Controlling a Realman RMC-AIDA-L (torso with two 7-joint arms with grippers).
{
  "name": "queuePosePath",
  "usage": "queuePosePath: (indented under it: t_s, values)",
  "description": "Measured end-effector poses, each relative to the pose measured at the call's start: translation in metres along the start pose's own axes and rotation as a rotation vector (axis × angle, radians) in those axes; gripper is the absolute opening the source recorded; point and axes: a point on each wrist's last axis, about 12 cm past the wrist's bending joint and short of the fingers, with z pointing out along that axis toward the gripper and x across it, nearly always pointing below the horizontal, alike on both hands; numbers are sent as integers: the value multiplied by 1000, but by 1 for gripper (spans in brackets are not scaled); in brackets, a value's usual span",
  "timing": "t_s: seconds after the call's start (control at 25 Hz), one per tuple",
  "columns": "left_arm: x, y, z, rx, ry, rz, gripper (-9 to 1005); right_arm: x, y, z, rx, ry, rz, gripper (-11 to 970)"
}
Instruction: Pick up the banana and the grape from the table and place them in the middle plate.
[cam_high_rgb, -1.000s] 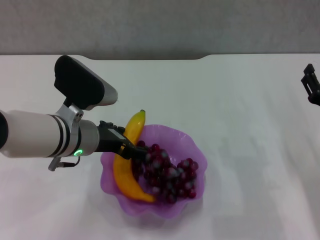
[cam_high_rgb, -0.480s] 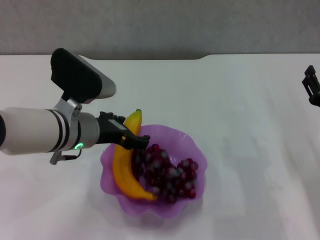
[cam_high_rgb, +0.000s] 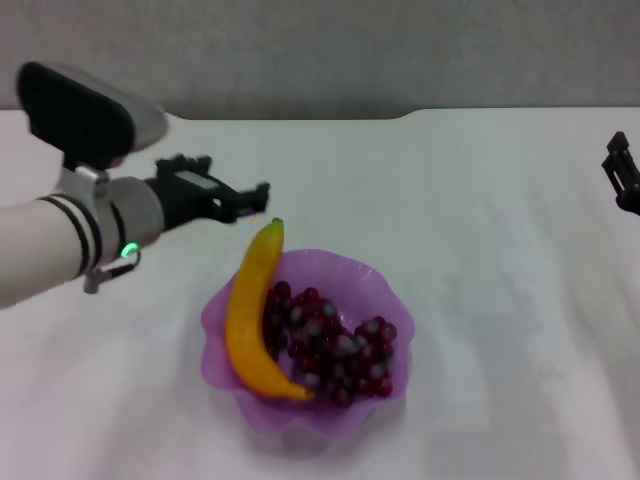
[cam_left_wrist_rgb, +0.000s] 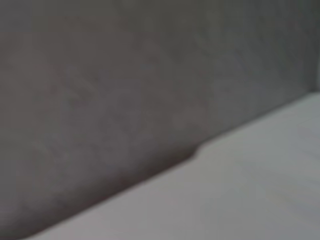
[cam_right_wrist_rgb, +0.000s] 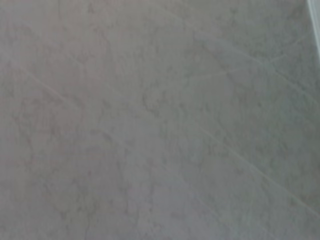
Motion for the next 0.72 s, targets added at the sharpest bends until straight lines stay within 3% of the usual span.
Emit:
queuePosePath:
  t_s: [0.32, 0.72]
  values:
    - [12, 29, -7, -217, -145, -42, 891, 0, 1, 1, -2, -1, -1, 725]
    - [37, 61, 3, -398, -164, -116, 891, -2, 3, 3, -12, -5, -2, 725]
